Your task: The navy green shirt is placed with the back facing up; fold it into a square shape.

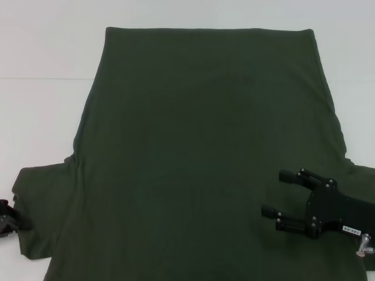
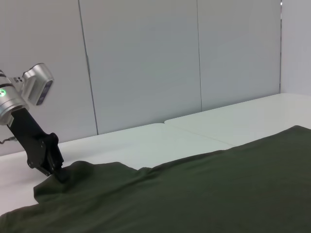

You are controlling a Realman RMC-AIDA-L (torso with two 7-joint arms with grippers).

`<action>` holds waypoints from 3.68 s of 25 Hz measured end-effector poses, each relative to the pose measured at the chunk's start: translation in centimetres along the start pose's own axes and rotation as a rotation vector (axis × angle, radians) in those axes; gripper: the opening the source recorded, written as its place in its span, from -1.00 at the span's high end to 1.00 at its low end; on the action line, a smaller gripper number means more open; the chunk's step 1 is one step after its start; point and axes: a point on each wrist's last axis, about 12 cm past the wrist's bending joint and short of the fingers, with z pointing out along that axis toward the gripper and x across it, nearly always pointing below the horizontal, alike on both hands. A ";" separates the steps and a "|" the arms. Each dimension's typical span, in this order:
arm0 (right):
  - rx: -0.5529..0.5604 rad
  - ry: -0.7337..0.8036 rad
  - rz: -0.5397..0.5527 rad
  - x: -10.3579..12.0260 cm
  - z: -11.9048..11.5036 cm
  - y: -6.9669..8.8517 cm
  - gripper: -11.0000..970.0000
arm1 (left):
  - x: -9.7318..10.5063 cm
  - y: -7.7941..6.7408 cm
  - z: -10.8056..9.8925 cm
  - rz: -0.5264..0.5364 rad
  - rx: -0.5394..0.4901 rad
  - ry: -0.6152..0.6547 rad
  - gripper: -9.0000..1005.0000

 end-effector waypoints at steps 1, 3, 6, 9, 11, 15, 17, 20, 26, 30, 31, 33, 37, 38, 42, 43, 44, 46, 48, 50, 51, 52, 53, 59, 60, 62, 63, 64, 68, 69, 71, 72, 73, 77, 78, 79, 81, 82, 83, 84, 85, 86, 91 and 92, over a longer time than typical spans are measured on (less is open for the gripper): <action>0.000 0.000 0.000 0.0 0.0 0.0 -0.90 | 0.0 0.0 0.0 0.003 0.000 0.001 0.87; 0.000 0.000 0.000 0.0 0.0 0.0 -0.90 | 0.0 0.0 0.0 0.013 0.001 0.002 0.91; 0.000 0.000 0.002 0.0 0.0 0.0 -0.90 | -0.1 0.0 -0.3 0.026 -0.002 0.000 0.93; 0.001 0.000 0.005 0.1 -0.1 0.1 -0.90 | -0.3 0.1 -0.6 0.027 -0.008 -0.011 0.93; 0.001 0.001 0.006 0.1 -0.1 0.1 -0.90 | -0.5 0.3 -1.0 0.029 -0.018 -0.025 0.93; 0.001 0.000 0.006 0.1 -0.1 0.1 -0.90 | -0.8 0.4 -1.6 0.038 -0.035 -0.049 0.92; 0.002 -0.001 0.006 0.1 -0.1 0.1 -0.90 | -1.0 0.3 -1.9 0.045 -0.043 -0.062 0.92; 0.003 -0.001 0.007 0.1 -0.1 0.1 -0.90 | -1.3 0.3 -2.3 0.053 -0.049 -0.078 0.92; 0.004 -0.002 0.009 0.1 -0.1 0.1 -0.90 | -1.9 0.2 -3.1 0.062 -0.061 -0.103 0.91; 0.005 -0.003 0.010 0.1 -0.1 0.1 -0.90 | -2.4 0.0 -3.7 0.072 -0.071 -0.124 0.90; 0.006 -0.004 0.010 0.1 -0.1 0.0 -0.90 | -2.4 0.0 -3.8 0.074 -0.072 -0.125 0.90; 0.007 -0.004 0.009 0.1 -0.1 0.0 -0.90 | -2.6 -0.1 -3.9 0.078 -0.074 -0.131 0.90; 0.007 -0.005 0.009 0.0 -0.1 0.0 -0.90 | -3.1 -0.4 -4.2 0.089 -0.076 -0.141 0.89; 0.007 -0.006 0.009 0.0 -0.1 0.0 -0.90 | -3.2 -0.5 -4.2 0.093 -0.077 -0.142 0.89; 0.007 -0.007 0.006 -0.1 0.0 -0.1 -0.90 | -3.9 -1.0 -4.6 0.107 -0.083 -0.149 0.89; 0.007 -0.007 0.006 -0.1 0.0 -0.1 -0.90 | -4.0 -1.2 -4.7 0.111 -0.083 -0.150 0.88; 0.007 -0.007 0.006 -0.1 0.0 -0.1 -0.90 | -4.1 -1.3 -4.7 0.112 -0.083 -0.151 0.88; 0.007 -0.008 0.006 -0.1 0.0 -0.1 -0.90 | -4.3 -1.5 -4.8 0.115 -0.080 -0.148 0.88; 0.008 -0.008 0.005 -0.1 0.0 -0.1 -0.90 | -4.4 -1.8 -4.7 0.116 -0.073 -0.137 0.88; 0.009 -0.007 0.004 -0.1 0.0 -0.1 -0.90 | -4.5 -2.3 -4.6 0.121 -0.062 -0.122 0.87; 0.010 -0.007 0.004 -0.1 0.0 -0.1 -0.90 | -4.5 -2.5 -4.6 0.122 -0.056 -0.116 0.87; 0.010 -0.007 0.002 -0.1 0.0 -0.1 -0.90 | -4.5 -2.7 -4.6 0.121 -0.052 -0.111 0.87; 0.010 -0.006 0.002 -0.1 0.0 -0.1 -0.90 | -4.6 -2.9 -4.6 0.119 -0.046 -0.105 0.87; 0.009 -0.006 0.001 -0.1 0.0 -0.1 -0.90 | -5.2 -5.1 -4.3 0.127 0.003 -0.067 0.86; 0.009 -0.006 0.001 -0.1 0.0 -0.1 -0.90 | -5.3 -5.6 -4.3 0.135 0.010 -0.061 0.86; 0.009 -0.006 0.002 -0.1 0.1 -0.1 -0.90 | -5.8 -7.3 -3.7 0.169 0.033 -0.038 0.86; 0.008 -0.006 0.002 0.0 0.1 -0.1 -0.90 | -5.8 -7.3 -3.7 0.170 0.033 -0.037 0.86; 0.008 -0.007 0.003 0.0 0.1 0.0 -0.90 | -6.0 -8.1 -3.3 0.188 0.039 -0.025 0.86; 0.008 -0.008 0.006 0.0 0.1 0.0 -0.90 | -6.2 -10.6 -1.9 0.241 0.052 0.014 0.85; 0.008 -0.008 0.006 0.0 0.0 0.0 -0.90 | -6.2 -11.1 -1.5 0.250 0.058 0.020 0.85; 0.008 -0.008 0.008 0.1 0.0 0.1 -0.90 | -6.1 -12.2 -0.7 0.268 0.077 0.037 0.85; 0.008 -0.008 0.009 0.1 0.0 0.1 -0.90 | -6.0 -12.8 -0.3 0.276 0.089 0.046 0.84; 0.009 -0.009 0.010 0.1 0.0 0.1 -0.90 | -5.9 -13.3 0.1 0.282 0.101 0.052 0.84; 0.009 -0.009 0.011 0.1 0.0 0.1 -0.90 | -5.2 -14.6 1.6 0.296 0.154 0.075 0.84; 0.009 -0.009 0.012 0.2 0.0 0.2 -0.90 | -4.9 -14.8 1.9 0.296 0.162 0.081 0.84; 0.009 -0.009 0.013 0.2 0.0 0.2 -0.90 | -4.8 -14.8 2.2 0.299 0.164 0.084 0.84; 0.008 -0.010 0.014 0.2 0.0 0.2 -0.90 | -4.4 -14.8 2.7 0.305 0.158 0.093 0.83; 0.009 -0.010 0.014 0.2 0.0 0.2 -0.90 | -4.3 -14.6 2.8 0.312 0.152 0.099 0.83; 0.009 -0.009 0.015 0.2 0.0 0.2 -0.90 | -4.1 -14.5 3.0 0.321 0.147 0.105 0.83; 0.009 -0.009 0.016 0.3 -0.1 0.3 -0.90 | -3.9 -14.3 3.2 0.325 0.146 0.111 0.83; 0.009 -0.009 0.016 0.3 -0.1 0.3 -0.90 | -3.7 -14.2 3.3 0.330 0.149 0.117 0.83; 0.009 -0.009 0.016 0.3 -0.1 0.3 -0.90 | -3.5 -14.1 3.5 0.331 0.155 0.124 0.83; 0.008 -0.010 0.016 0.2 -0.1 0.3 -0.90 | -2.5 -13.8 4.5 0.323 0.256 0.158 0.75; 0.008 -0.011 0.016 0.2 -0.1 0.3 -0.90 | -2.3 -13.8 4.6 0.322 0.271 0.162 0.69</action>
